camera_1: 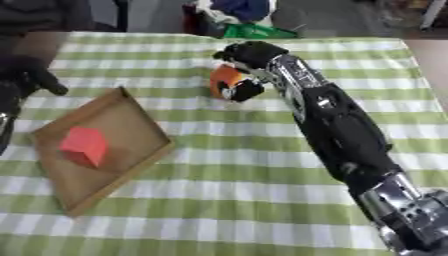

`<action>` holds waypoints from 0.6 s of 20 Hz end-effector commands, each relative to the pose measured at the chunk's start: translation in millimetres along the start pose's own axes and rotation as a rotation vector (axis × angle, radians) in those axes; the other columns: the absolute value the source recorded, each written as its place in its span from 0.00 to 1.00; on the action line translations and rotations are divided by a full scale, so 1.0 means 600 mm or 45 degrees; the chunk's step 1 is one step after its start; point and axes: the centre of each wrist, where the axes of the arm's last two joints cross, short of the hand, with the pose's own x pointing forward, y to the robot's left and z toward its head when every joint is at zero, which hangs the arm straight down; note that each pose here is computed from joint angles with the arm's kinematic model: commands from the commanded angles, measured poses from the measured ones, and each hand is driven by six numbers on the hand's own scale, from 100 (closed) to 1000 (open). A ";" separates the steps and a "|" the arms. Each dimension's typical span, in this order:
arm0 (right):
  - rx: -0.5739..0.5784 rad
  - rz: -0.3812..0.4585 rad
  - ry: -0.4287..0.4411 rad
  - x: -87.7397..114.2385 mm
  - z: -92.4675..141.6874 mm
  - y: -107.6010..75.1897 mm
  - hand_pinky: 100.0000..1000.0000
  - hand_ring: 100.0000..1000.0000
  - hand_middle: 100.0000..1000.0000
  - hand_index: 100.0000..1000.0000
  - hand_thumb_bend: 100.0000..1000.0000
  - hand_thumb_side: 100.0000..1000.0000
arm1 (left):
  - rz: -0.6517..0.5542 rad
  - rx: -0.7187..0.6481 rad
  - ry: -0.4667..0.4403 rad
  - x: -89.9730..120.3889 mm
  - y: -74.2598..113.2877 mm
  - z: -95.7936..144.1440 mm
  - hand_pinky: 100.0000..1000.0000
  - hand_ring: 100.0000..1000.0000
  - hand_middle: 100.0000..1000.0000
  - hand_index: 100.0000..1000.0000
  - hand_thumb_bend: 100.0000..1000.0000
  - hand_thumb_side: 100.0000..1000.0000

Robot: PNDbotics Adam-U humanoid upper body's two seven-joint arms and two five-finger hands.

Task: Pick up objects on the table and place them in the box.

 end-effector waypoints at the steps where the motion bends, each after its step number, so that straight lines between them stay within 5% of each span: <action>1: -0.033 0.019 0.032 -0.010 0.001 -0.014 0.80 0.80 0.83 1.00 0.00 0.58 | -0.032 -0.005 -0.015 0.006 0.011 -0.003 0.60 0.52 0.51 0.74 0.10 0.58; 12: 0.006 -0.012 0.053 -0.011 -0.002 0.009 0.79 0.80 0.82 1.00 0.00 0.62 | -0.031 -0.009 -0.018 0.006 0.011 -0.003 0.60 0.52 0.52 0.74 0.10 0.58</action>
